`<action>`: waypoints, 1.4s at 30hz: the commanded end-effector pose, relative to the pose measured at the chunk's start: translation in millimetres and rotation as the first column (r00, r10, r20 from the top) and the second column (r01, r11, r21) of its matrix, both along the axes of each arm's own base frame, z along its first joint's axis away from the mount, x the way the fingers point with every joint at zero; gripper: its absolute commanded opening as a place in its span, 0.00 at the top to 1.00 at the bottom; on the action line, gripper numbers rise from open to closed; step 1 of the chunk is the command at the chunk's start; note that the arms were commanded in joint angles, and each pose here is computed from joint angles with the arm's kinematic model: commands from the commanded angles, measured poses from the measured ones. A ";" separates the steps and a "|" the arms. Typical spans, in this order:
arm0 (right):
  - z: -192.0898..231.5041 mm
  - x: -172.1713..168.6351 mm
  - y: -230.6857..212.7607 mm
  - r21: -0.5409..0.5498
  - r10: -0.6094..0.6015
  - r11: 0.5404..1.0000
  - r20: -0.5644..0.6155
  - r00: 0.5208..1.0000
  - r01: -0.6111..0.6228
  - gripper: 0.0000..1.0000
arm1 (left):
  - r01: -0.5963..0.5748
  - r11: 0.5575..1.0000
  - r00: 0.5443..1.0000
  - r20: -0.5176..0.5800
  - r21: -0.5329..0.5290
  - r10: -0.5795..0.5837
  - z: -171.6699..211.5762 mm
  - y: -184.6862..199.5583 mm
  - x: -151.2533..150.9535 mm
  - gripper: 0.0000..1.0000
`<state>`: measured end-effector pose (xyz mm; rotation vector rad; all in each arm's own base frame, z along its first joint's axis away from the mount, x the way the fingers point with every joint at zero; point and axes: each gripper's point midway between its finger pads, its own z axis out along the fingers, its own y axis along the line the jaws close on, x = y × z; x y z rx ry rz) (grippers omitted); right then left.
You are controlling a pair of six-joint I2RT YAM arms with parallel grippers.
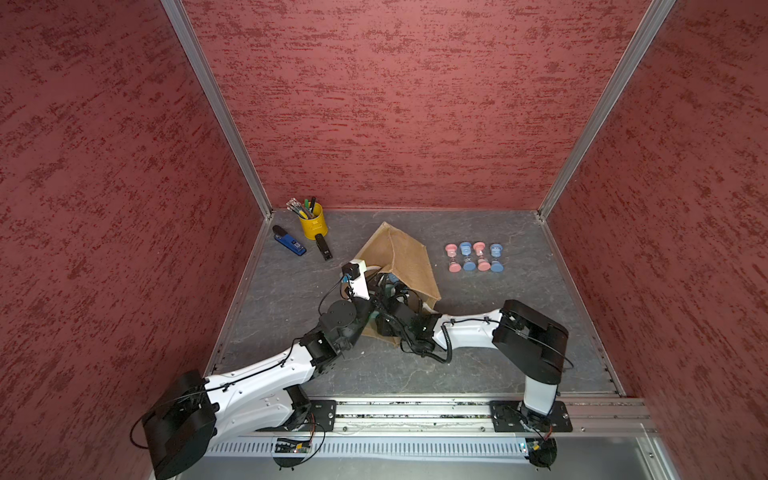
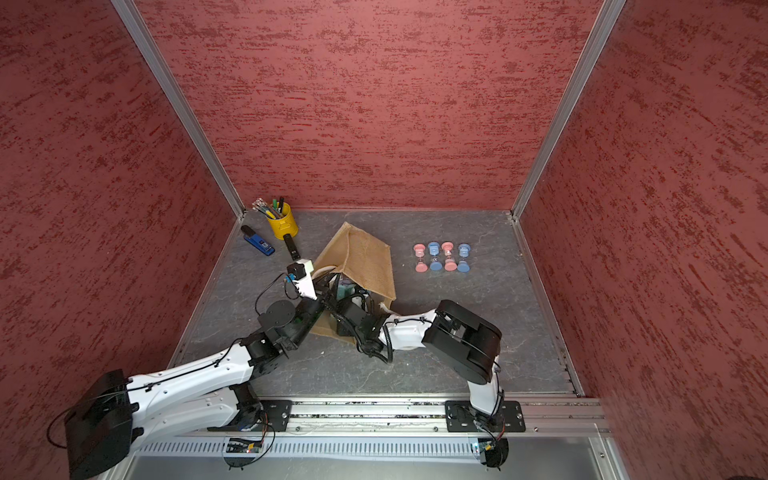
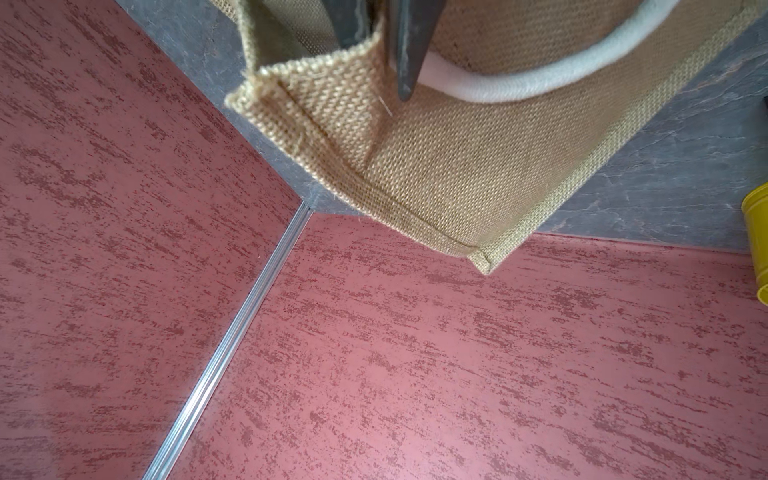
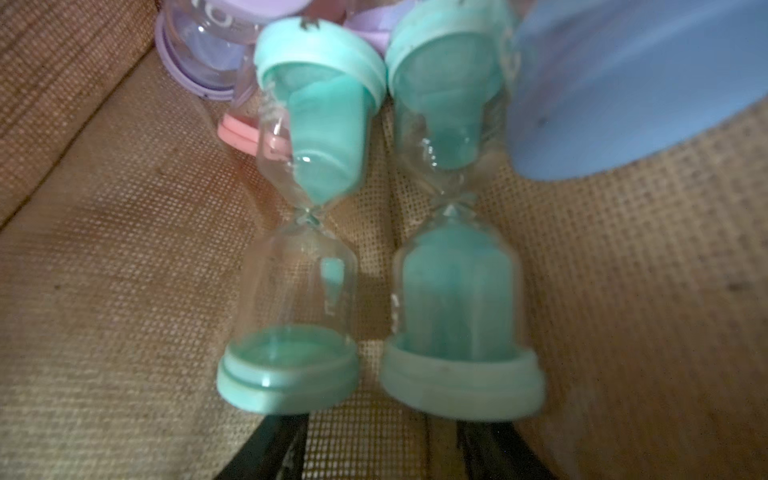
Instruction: 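Grasp a green timer inside the bag with the right gripper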
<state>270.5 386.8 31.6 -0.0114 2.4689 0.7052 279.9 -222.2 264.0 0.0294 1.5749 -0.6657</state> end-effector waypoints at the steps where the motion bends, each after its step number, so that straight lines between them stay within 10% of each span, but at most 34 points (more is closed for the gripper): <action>1: -27.9 -0.2 -17.0 -0.039 -0.018 0.999 -0.051 0.999 0.016 0.51 | 0.024 1.000 1.000 -0.010 -0.012 -0.024 -1.3 -5.4 -3.5 1.00; 12: 44.6 8.4 -23.8 0.096 0.041 0.993 0.216 0.976 -0.063 0.79 | -0.048 0.999 0.998 -0.041 0.015 0.048 -9.2 5.1 2.2 1.00; 29: 16.0 39.6 -35.4 -0.035 -0.054 0.998 0.135 0.989 0.060 0.43 | 0.068 0.998 0.998 -0.015 -0.012 -0.068 -4.2 -11.9 -7.6 1.00; 37: -7.5 46.4 -12.2 -0.072 0.045 0.997 0.139 0.989 -0.036 0.47 | 0.067 0.998 0.997 -0.026 -0.019 -0.068 -7.6 -12.0 -7.4 1.00; 42: -0.1 38.1 -8.1 -0.019 0.080 0.997 0.136 0.987 -0.078 0.68 | -0.015 1.000 0.998 -0.057 -0.010 0.014 -10.3 -0.9 0.2 1.00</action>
